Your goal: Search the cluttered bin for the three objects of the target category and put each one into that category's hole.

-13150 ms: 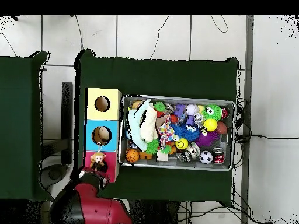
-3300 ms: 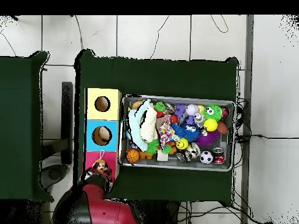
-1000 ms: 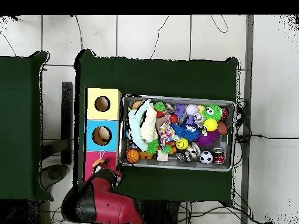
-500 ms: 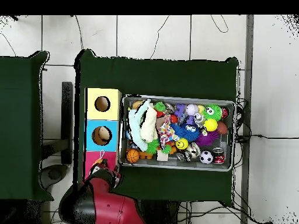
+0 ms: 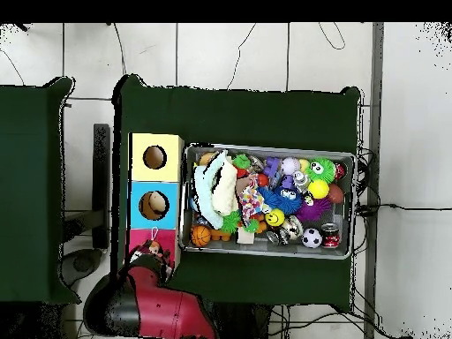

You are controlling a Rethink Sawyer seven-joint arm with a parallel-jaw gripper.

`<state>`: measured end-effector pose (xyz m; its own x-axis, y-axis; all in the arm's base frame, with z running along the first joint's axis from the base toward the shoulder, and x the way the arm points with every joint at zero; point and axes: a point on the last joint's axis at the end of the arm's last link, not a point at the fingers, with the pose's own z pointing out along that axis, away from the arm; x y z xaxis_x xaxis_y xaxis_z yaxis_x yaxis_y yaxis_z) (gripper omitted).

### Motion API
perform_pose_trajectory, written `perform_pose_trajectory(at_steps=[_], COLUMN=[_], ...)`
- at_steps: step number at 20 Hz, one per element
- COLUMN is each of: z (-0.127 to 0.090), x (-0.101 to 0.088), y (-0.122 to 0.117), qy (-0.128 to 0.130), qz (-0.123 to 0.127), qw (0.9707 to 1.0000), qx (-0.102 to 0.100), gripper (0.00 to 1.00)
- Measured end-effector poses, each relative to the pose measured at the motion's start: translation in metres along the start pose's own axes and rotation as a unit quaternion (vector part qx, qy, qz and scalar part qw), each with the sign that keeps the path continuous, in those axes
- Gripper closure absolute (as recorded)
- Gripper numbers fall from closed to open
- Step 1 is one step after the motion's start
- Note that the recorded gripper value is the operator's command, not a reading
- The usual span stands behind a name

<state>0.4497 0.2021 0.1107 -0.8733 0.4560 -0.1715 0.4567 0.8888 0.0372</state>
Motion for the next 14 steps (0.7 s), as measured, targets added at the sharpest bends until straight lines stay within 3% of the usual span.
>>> perform_pose_trajectory(at_steps=[8,14], z=[0.02,0.018], x=[0.025,0.034], y=[0.008,0.01], qy=[0.025,0.015], qz=[-0.018,-0.032], qw=[0.9995,0.9993], qx=[0.002,0.011], gripper=[0.0,0.0])
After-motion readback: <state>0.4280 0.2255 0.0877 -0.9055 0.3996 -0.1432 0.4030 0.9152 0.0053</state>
